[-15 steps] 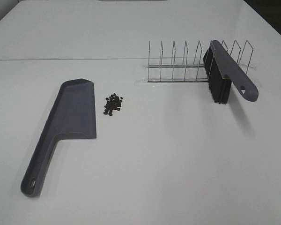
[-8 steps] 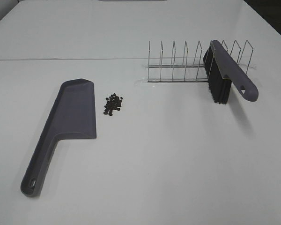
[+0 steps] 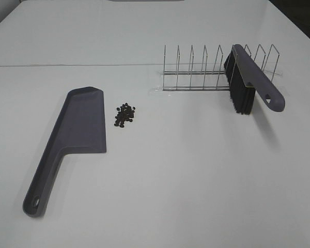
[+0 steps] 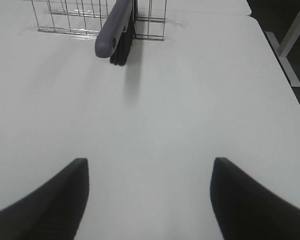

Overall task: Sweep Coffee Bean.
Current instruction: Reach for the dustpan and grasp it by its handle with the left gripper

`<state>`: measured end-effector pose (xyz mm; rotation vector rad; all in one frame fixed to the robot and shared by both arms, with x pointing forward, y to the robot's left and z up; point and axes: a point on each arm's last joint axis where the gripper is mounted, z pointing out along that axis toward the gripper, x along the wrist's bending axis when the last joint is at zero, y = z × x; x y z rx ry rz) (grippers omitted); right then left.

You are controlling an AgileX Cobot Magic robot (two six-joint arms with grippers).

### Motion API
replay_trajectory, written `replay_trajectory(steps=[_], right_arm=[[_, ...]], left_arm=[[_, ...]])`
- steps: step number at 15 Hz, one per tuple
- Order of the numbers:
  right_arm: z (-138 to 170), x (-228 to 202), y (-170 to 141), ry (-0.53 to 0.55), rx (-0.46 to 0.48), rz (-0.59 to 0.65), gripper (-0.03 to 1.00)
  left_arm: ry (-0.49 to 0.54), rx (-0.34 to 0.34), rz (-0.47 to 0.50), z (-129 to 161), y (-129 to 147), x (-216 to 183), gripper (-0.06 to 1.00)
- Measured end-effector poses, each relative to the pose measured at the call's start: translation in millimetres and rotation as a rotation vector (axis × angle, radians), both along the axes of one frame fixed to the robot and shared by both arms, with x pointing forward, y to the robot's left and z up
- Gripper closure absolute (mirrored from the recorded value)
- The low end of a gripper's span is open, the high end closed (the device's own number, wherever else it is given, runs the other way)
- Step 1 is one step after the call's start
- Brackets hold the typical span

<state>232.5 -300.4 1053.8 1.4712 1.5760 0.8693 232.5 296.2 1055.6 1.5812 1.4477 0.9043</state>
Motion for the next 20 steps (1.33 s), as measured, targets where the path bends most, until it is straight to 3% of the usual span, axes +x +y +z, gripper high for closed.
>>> replay_trajectory(steps=[20], right_arm=[[0.0,0.0,0.0,0.0,0.0,0.0,0.29]], left_arm=[[0.0,0.0,0.0,0.0,0.0,0.0,0.33]])
